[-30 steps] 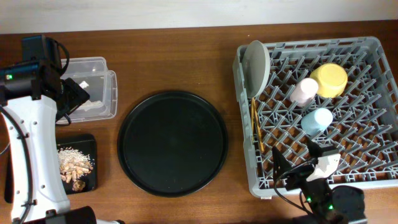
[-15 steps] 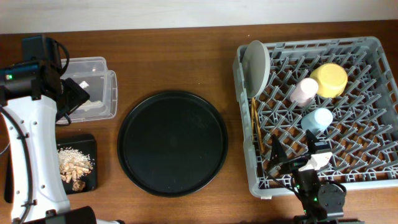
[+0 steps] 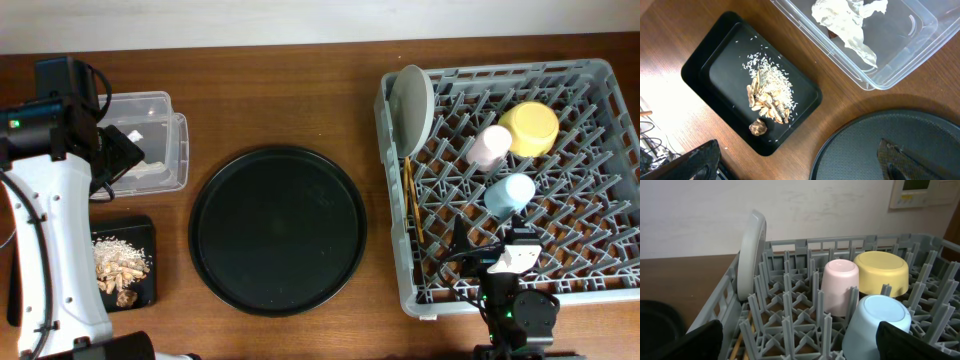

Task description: Sort waste into correct bins and load items into the dishwasher rack

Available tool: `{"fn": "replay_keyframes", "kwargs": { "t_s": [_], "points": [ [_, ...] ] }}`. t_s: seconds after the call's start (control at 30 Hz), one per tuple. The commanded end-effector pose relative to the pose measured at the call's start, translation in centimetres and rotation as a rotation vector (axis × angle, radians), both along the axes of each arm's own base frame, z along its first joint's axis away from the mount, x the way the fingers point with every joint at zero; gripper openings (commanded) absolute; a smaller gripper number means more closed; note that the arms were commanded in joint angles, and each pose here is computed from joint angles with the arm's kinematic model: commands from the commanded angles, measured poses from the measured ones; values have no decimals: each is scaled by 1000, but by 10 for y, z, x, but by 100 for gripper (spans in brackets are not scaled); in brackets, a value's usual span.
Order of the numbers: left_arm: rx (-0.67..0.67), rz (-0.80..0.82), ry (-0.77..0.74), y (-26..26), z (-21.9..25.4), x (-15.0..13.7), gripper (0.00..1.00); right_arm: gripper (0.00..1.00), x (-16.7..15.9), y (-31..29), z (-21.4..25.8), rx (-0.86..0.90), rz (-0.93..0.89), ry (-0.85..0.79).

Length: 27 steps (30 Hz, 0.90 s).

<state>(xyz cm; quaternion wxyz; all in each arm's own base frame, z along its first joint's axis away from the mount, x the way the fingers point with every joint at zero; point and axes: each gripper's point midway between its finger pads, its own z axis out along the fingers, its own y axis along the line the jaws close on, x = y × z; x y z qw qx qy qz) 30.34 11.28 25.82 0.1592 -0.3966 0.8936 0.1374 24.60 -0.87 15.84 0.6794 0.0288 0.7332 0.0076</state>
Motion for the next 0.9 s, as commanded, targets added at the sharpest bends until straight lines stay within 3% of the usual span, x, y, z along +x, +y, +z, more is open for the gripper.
{"fn": "replay_keyframes", "kwargs": {
  "t_s": [0.0,0.67,0.87],
  "points": [
    [12,5,-8,3,4,-1,100,98,0,-4,-2,-16,-20,1],
    [23,9,-4,5,4,-1,100,98,0,-4,-2,-16,-20,1],
    [32,13,71,3,4,-27,100,98,0,-4,-2,-16,-21,1]
  ]
}}
